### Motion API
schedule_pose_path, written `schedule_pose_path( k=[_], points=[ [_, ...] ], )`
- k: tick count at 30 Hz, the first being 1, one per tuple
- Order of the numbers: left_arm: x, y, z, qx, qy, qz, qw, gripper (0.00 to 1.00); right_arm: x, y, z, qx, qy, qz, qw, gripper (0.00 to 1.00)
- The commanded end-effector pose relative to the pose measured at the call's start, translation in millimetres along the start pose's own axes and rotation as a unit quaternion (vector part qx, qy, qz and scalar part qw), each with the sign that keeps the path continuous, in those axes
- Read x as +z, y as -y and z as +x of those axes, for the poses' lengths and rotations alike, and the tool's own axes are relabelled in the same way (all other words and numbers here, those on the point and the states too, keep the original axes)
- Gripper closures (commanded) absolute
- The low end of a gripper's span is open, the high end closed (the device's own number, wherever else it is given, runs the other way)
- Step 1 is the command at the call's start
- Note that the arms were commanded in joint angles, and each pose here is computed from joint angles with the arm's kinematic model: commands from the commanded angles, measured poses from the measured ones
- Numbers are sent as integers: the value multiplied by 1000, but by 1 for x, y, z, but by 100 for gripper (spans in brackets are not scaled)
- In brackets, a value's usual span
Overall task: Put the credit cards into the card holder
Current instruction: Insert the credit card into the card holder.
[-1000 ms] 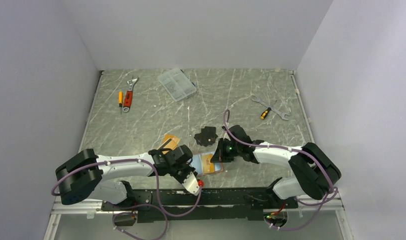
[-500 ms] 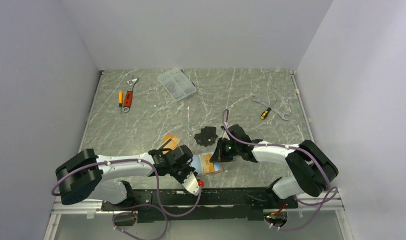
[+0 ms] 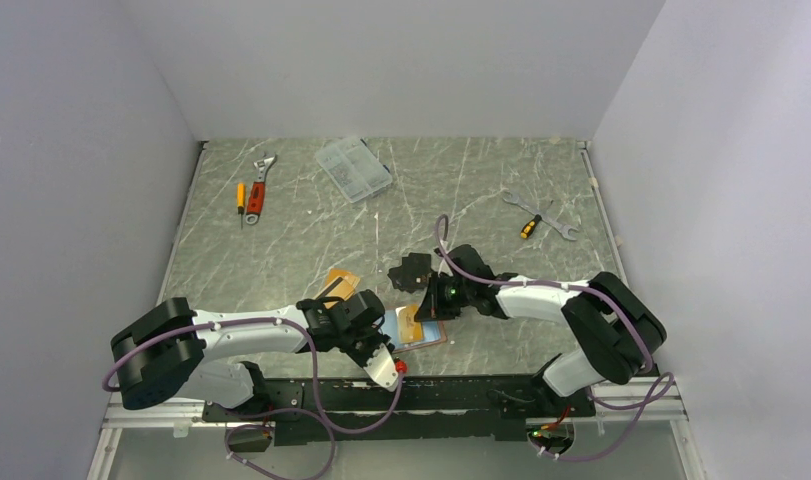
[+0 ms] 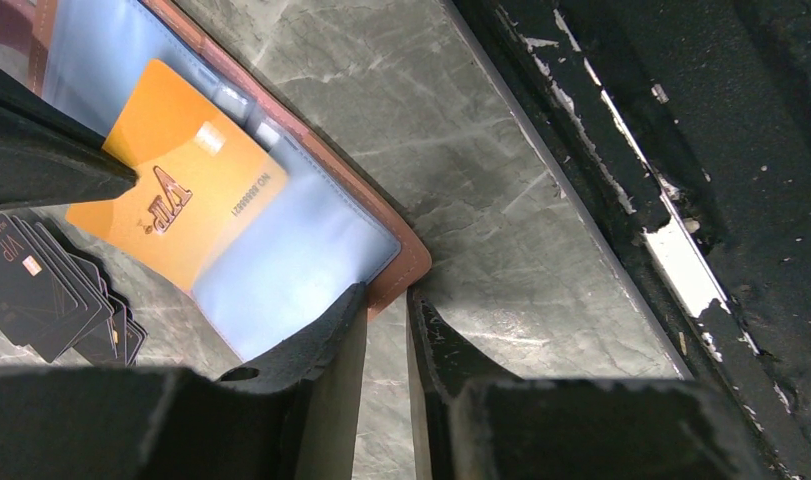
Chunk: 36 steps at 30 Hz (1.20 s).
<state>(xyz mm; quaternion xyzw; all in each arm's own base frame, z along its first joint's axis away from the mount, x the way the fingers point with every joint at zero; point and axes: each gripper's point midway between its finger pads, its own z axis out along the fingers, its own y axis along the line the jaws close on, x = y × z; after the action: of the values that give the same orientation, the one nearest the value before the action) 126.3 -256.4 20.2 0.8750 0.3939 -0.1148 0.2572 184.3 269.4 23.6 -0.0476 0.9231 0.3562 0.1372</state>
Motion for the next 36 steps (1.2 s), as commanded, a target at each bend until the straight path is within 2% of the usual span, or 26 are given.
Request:
schedule_pose_path(
  k=[1, 11, 36],
  points=[
    [2, 4, -2, 7, 6, 5, 1000, 74, 5, 10, 11, -24, -13, 31, 999, 100],
    [1, 0, -3, 7, 4, 4, 1000, 74, -4, 22, 28, -28, -24, 47, 998, 100],
    [0, -2, -5, 5, 2, 6, 1000, 77, 16, 7, 15, -49, -48, 23, 997, 100]
  ],
)
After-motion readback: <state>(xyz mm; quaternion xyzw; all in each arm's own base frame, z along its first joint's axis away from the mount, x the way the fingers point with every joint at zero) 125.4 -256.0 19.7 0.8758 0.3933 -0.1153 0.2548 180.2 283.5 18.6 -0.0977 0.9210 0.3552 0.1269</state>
